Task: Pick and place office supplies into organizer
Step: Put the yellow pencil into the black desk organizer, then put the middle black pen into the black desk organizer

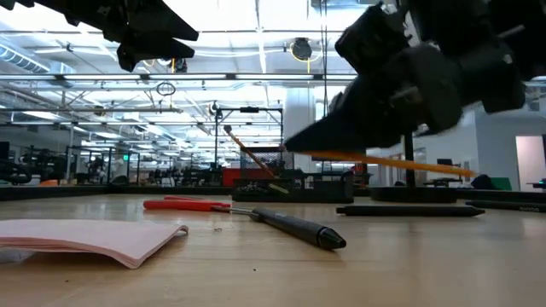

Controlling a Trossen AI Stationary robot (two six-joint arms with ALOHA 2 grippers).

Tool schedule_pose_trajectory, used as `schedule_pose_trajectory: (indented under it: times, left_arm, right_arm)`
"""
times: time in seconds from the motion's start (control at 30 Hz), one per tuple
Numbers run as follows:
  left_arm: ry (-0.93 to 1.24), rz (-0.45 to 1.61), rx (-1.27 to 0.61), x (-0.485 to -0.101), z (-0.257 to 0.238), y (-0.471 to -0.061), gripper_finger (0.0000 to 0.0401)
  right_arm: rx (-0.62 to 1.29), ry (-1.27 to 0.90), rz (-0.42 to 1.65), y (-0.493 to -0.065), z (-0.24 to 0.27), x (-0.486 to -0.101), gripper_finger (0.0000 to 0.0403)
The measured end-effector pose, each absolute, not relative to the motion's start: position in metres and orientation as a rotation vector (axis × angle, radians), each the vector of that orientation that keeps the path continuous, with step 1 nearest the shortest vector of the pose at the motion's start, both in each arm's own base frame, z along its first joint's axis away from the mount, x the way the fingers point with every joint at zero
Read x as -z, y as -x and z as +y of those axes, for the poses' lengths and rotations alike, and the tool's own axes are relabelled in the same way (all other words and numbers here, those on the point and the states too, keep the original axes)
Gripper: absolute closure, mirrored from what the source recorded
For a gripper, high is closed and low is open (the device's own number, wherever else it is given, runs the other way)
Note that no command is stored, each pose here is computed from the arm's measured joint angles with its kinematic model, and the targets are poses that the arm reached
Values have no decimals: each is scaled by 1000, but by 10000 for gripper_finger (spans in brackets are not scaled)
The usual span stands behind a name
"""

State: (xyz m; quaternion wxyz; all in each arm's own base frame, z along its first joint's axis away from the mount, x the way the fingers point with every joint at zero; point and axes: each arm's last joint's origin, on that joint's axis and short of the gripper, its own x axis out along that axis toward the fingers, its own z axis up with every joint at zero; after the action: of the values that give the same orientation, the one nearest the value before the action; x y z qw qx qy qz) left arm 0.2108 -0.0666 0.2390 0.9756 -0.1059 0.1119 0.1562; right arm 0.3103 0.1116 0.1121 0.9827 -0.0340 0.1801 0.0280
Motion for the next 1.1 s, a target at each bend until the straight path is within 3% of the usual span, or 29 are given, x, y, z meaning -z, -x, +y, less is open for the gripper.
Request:
schedule_pose_trajectory:
  times: [0.73,0.9,1.1]
  left_arm:
    - [196,228,-313,-239,-67,-211,222]
    - [193,228,-313,-239,-67,-211,222]
    - [181,229,-311,-239,-67,-211,222]
  right_arm:
    - [-44,67,-197,-335,23,-169,399]
    - [-101,33,-188,-336,17,-169,399]
    - [-255,-52,-7,-336,35,-152,401]
